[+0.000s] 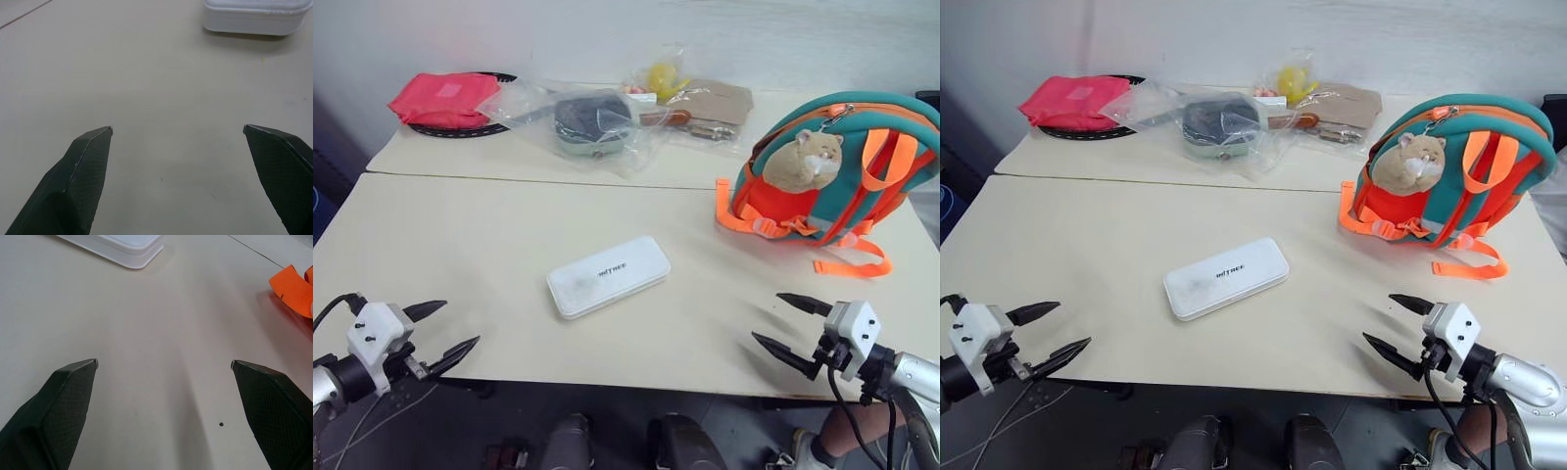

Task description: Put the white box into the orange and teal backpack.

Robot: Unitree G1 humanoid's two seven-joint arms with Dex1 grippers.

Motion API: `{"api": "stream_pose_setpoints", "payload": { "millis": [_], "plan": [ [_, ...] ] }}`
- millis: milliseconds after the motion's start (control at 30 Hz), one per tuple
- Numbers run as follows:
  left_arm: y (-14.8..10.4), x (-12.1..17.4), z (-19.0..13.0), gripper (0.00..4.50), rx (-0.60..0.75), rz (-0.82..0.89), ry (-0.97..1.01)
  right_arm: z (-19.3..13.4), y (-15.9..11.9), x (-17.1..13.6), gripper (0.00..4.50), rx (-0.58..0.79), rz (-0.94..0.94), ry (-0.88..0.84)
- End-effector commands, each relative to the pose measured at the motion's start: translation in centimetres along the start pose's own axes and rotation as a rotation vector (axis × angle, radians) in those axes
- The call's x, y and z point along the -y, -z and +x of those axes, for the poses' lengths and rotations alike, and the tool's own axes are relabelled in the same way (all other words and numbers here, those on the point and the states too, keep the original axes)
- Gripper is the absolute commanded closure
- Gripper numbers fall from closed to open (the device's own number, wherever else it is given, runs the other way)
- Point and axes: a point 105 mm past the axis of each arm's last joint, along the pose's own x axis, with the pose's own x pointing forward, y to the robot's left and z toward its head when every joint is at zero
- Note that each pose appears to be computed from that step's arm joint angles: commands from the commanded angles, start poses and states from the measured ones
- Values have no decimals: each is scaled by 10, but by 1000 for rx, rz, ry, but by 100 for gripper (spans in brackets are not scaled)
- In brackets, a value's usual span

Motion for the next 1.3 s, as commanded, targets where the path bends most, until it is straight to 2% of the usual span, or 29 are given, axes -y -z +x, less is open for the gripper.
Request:
{"api": "stream_pose_setpoints", "payload": {
  "millis": [33,167,267,300,333,433,600,767,800,1000,1300],
  "plan": [
    [-8,-2,0,0,30,9,7,3,-2,1,4,15,-7,-15],
    [-27,2,9,0,68,-13,75,18,-14,7,4,62,4,-31],
    [-36,10,18,0,78,-61,105,49,-32,2,4,77,46,-115],
    [-37,10,22,18,79,-52,95,58,-36,1,1,73,45,-131],
    [-37,12,28,37,75,-65,84,69,-37,-1,20,53,35,-155],
    [-34,21,48,106,39,-98,65,99,-38,4,86,0,-33,-155],
    [-34,44,71,267,14,-152,78,137,-34,26,265,-30,-137,-29],
    [-35,54,87,417,16,-186,79,167,-40,20,434,23,-153,-51],
    [-35,57,91,447,8,-179,95,172,-42,13,450,39,-135,-92],
    [-42,56,108,447,18,-165,113,180,-42,-4,450,63,-112,-224],
    [-41,50,122,447,-6,-149,159,142,-43,-17,450,62,-88,-353]
  ]
}}
